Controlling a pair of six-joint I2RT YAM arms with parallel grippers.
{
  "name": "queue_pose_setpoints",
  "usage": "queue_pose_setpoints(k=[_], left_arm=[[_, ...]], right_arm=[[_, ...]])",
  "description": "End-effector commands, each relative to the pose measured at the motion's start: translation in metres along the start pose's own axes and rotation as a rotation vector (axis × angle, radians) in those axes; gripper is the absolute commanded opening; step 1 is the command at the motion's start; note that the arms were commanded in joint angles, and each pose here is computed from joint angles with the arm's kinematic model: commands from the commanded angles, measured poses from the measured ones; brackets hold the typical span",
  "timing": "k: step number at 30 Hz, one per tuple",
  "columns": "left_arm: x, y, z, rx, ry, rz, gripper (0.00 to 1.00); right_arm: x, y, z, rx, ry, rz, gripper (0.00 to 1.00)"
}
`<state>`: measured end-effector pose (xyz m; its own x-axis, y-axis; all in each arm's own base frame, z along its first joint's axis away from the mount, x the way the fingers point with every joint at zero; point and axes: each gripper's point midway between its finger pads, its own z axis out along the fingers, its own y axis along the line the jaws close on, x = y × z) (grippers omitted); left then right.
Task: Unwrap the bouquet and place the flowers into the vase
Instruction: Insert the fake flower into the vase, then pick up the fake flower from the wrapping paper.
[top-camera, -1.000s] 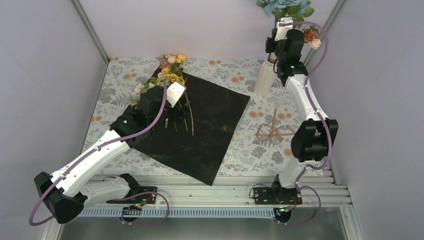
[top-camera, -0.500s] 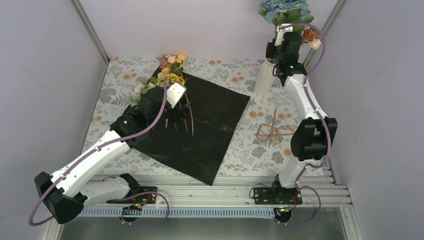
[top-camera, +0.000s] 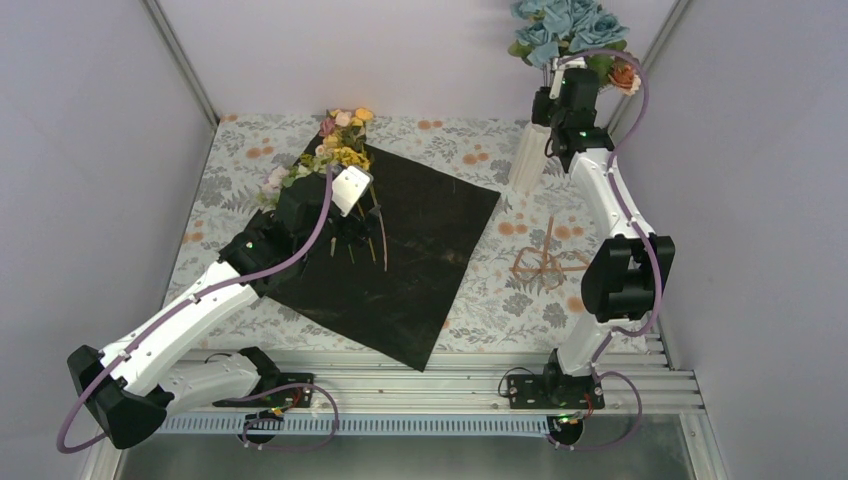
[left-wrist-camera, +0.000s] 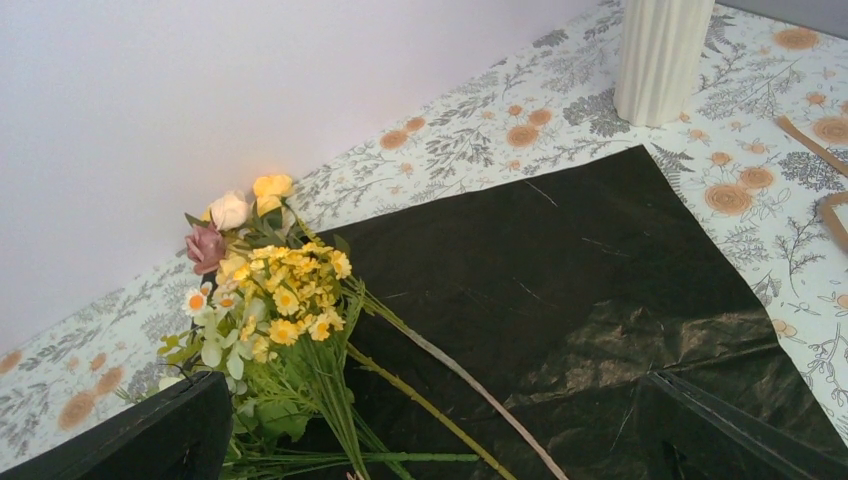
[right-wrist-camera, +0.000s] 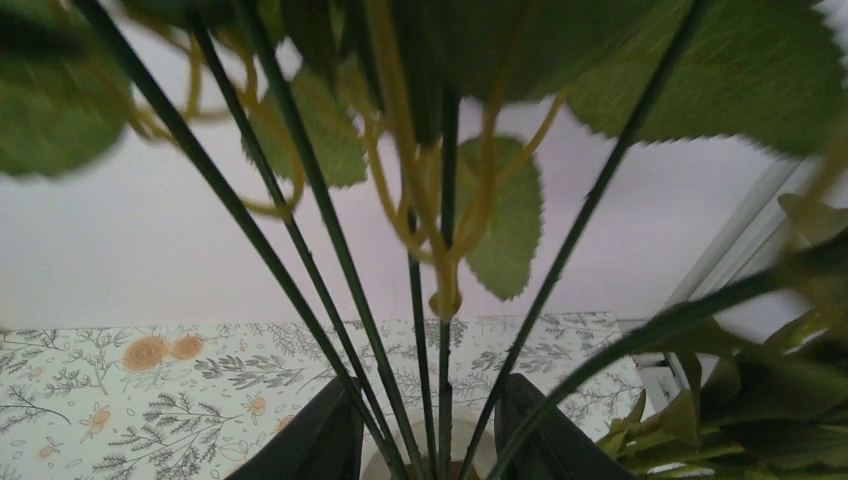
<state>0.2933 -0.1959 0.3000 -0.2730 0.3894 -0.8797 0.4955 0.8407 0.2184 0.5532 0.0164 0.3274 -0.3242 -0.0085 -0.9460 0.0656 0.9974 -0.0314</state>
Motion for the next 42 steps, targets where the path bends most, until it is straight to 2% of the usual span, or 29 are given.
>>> queue_pose_setpoints(k=[1, 6, 11, 17, 20, 22, 23, 29, 34, 38, 42], left_arm=[[-0.004, 0.004, -0.005, -0.010, -0.023, 0.001, 1.00], [-0.005, 0.004, -0.006, -0.010, -0.029, -0.001, 1.00], [-0.006, 0.003, -0.006, -0.005, -0.031, -0.003, 1.00], [-0.002, 0.005, -0.003, -0.021, -0.017, -0.003, 1.00], [0.000, 0.008, -0.002, -0.041, -0.009, -0.005, 1.00], [0.001, 0.011, -0.001, -0.060, -0.007, -0.013, 1.00], [0.002, 0.014, -0.001, -0.078, -0.004, -0.017, 1.00], [0.005, 0.025, 0.012, -0.139, 0.043, -0.057, 1.00], [-0.002, 0.047, 0.020, -0.188, 0.075, -0.117, 1.00], [-0.013, 0.064, 0.032, -0.217, 0.070, -0.177, 1.00], [-0.013, 0.062, 0.062, -0.184, 0.101, -0.223, 0.90]], right_arm=[[-0.016, -0.006, -0.017, 0.018, -0.025, 0.020, 0.36], [-0.006, -0.005, -0.015, 0.014, 0.036, 0.050, 0.52], [0.013, 0.004, -0.012, -0.013, 0.136, 0.061, 0.58], [0.003, 0.005, -0.038, -0.035, 0.116, 0.085, 0.69], [0.011, 0.013, -0.047, -0.084, 0.152, 0.092, 0.78], [0.004, 0.015, -0.070, -0.119, 0.135, 0.101, 0.98], [0.005, 0.017, -0.076, -0.131, 0.134, 0.105, 0.99], [0.000, 0.025, -0.119, -0.207, 0.073, 0.140, 1.00], [0.005, 0.048, -0.155, -0.328, 0.040, 0.153, 1.00], [-0.002, 0.061, -0.196, -0.459, -0.044, 0.192, 1.00], [0.003, 0.066, -0.214, -0.520, -0.060, 0.280, 1.00]])
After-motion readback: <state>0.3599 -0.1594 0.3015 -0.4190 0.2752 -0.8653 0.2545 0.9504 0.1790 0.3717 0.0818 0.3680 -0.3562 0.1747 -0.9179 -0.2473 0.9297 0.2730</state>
